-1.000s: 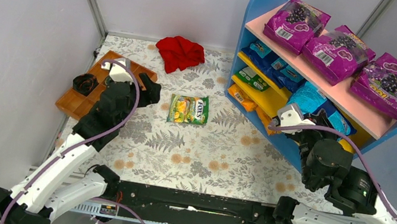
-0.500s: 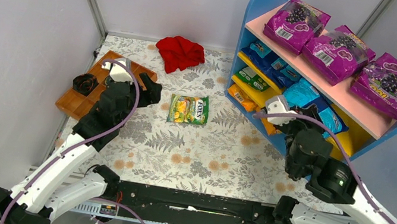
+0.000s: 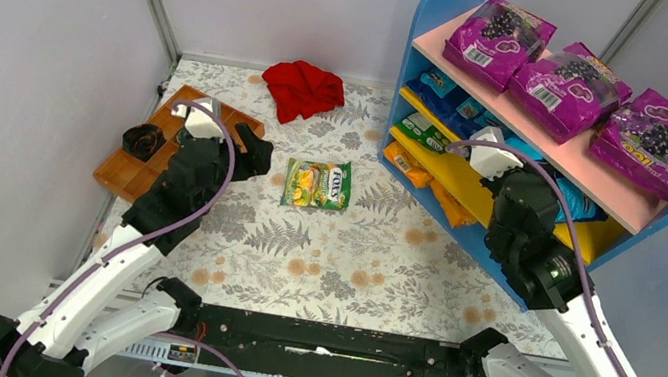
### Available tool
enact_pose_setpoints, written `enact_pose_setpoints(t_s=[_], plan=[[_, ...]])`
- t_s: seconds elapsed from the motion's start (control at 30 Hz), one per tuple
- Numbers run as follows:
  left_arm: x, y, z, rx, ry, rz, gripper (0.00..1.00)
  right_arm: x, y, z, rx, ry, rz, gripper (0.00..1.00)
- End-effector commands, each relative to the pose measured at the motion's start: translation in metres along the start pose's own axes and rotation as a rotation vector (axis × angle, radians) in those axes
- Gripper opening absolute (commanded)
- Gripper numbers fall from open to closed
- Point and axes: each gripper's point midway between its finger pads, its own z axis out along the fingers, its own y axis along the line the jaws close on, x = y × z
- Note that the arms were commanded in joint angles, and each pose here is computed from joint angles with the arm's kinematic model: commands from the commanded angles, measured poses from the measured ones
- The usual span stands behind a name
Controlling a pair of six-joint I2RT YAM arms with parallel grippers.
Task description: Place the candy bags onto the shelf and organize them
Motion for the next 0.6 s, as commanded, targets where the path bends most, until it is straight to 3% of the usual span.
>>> enact_pose_setpoints(t_s=[0.0, 0.57], plan=[[-0.012, -0.006, -0.004, 0.020, -0.051, -0.005, 0.77, 0.000, -0.035, -0.002, 0.098, -0.058, 0.094, 0.00], [-0.014, -0.017, -0.019, 0.059, -0.071, 0.011, 0.78, 0.004, -0.054, 0.027, 0.223, -0.134, 0.056, 0.00]])
